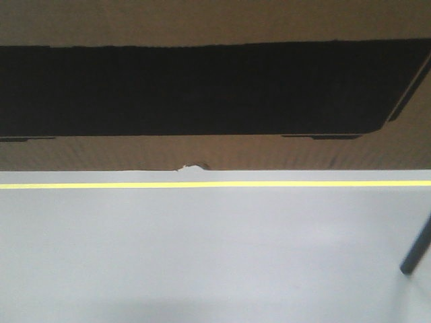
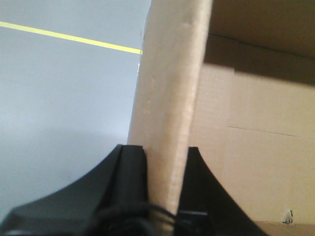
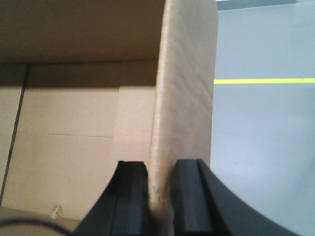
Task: Grab box from left shelf to table start
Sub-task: 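Hold the box with both grippers while the base turns away, then carry the box with both grippers while driving toward the white table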
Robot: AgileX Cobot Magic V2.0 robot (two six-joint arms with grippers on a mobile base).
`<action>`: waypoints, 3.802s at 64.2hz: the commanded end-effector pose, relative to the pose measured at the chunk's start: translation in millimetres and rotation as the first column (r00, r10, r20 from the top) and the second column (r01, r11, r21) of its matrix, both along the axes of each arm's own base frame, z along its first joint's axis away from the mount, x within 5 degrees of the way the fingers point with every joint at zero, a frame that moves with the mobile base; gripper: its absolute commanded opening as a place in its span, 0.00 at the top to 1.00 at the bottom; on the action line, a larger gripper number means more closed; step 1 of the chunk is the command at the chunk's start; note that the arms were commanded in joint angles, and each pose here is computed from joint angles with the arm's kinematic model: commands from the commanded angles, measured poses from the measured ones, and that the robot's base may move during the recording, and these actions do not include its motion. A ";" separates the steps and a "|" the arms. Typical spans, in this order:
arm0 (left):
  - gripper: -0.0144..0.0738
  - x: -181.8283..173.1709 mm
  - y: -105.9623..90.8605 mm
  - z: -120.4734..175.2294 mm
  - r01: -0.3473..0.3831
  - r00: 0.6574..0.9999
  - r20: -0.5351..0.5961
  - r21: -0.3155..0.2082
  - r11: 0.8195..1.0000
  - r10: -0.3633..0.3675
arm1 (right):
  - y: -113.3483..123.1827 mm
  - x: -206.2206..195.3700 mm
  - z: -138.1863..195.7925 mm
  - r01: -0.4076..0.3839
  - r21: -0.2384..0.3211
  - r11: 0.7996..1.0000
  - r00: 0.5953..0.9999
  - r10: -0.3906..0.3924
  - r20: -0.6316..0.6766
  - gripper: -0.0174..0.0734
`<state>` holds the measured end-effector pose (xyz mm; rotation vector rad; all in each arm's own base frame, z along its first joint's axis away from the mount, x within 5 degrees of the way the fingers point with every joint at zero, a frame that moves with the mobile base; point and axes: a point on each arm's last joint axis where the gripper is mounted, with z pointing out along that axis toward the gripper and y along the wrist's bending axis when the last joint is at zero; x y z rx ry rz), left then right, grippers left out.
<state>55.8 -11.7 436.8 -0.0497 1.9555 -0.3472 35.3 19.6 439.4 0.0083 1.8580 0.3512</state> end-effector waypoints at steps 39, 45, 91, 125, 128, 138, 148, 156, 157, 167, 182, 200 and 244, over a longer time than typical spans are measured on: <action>0.95 -5.6 -0.1 31.9 0.024 0.970 0.242 -0.121 0.992 0.006 | -8.1 4.0 15.9 0.087 -0.048 0.995 0.987 -0.080 0.138 0.75; 0.95 -5.6 -0.1 31.9 0.024 0.970 0.242 -0.121 0.992 0.006 | -8.1 4.0 15.9 0.087 -0.048 0.995 0.987 -0.080 0.138 0.75; 0.95 -5.7 -0.3 31.9 0.027 0.971 0.241 -0.124 0.992 0.004 | -8.1 4.3 15.8 0.087 -0.048 0.995 0.987 -0.080 0.137 0.75; 0.95 -5.7 -0.5 31.9 0.028 0.971 0.240 -0.126 0.992 0.003 | -8.1 4.6 15.4 0.087 -0.049 0.995 0.988 -0.080 0.135 0.75; 0.95 -5.7 -0.5 31.9 0.028 0.971 0.240 -0.126 0.992 0.003 | -8.1 4.6 15.5 0.087 -0.048 0.995 0.987 -0.080 0.136 0.75; 0.95 -5.7 -0.5 31.9 0.028 0.971 0.240 -0.126 0.992 0.003 | -8.1 4.6 15.5 0.087 -0.048 0.995 0.987 -0.080 0.136 0.75; 0.95 -5.7 -0.5 31.9 0.028 0.971 0.240 -0.126 0.992 0.003 | -8.1 4.6 15.5 0.087 -0.048 0.995 0.987 -0.080 0.136 0.75; 0.95 -5.7 -0.5 31.9 0.028 0.971 0.240 -0.126 0.992 0.003 | -8.1 4.6 15.5 0.087 -0.048 0.995 0.987 -0.080 0.136 0.75; 0.95 -5.7 -0.5 31.9 0.028 0.971 0.240 -0.126 0.992 0.003 | -8.1 4.6 15.5 0.087 -0.048 0.995 0.987 -0.080 0.136 0.75; 0.95 -5.7 -0.5 31.9 0.028 0.971 0.240 -0.126 0.992 0.003 | -8.1 4.6 15.4 0.087 -0.049 0.995 0.988 -0.080 0.135 0.75; 0.95 -5.7 -0.5 31.9 0.028 0.971 0.240 -0.126 0.992 0.003 | -8.1 4.6 15.5 0.087 -0.048 0.995 0.987 -0.080 0.136 0.75; 0.95 -5.7 -0.5 31.9 0.028 0.971 0.240 -0.126 0.992 0.003 | -8.0 4.6 15.5 0.087 -0.048 0.995 0.988 -0.080 0.136 0.75; 0.95 -5.7 -0.5 31.9 0.028 0.971 0.240 -0.126 0.992 0.003 | -8.0 4.5 15.1 0.086 -0.049 0.995 0.988 -0.079 0.132 0.75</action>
